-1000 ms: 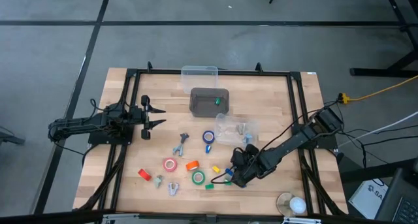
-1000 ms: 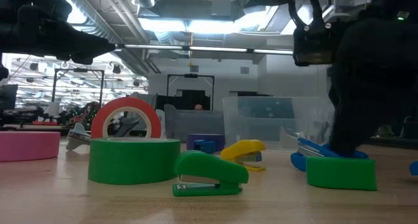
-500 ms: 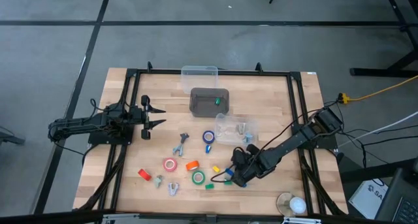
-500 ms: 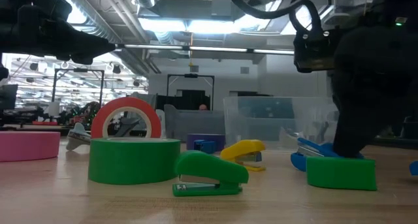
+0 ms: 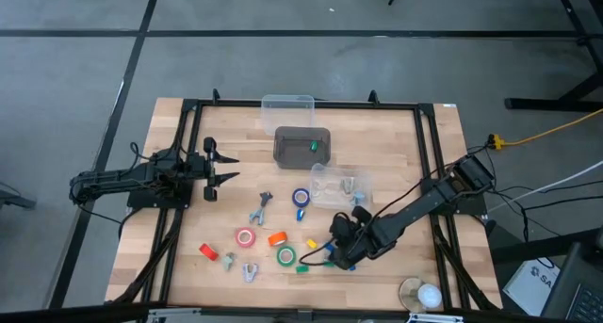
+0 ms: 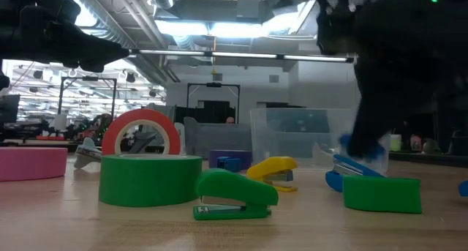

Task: Pick and place Stapler, Stapler remover, tape
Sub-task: Put the blue stapler into the black bin

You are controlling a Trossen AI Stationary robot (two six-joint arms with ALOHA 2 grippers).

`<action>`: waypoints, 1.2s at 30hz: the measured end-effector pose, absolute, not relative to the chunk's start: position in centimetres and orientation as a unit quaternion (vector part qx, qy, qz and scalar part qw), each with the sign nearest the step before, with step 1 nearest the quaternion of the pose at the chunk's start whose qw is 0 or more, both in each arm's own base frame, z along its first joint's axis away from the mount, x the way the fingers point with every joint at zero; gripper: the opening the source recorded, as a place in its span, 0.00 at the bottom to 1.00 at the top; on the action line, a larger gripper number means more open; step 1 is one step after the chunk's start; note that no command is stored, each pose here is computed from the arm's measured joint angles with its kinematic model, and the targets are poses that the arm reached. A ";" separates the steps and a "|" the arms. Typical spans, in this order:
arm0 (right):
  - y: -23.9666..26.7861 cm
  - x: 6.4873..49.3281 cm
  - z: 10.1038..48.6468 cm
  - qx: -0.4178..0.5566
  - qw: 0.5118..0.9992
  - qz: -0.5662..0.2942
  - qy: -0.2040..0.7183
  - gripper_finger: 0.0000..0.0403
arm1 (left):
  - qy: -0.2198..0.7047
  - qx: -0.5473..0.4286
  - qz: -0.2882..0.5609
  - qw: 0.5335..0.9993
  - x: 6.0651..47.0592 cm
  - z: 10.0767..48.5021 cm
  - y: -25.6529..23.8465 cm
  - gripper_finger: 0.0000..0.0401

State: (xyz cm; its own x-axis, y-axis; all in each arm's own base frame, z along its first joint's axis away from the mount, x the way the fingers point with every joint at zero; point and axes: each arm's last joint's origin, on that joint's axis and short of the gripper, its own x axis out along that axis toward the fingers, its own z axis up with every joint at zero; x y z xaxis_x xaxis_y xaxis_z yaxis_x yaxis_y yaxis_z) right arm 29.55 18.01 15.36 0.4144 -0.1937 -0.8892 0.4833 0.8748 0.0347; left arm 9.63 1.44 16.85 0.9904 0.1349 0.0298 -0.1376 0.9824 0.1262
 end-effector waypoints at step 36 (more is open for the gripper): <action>11.0 36.9 25.5 0.060 0.866 -0.252 0.428 0.19 | -0.010 0.064 0.068 0.996 9.6 16.8 1.4 0.42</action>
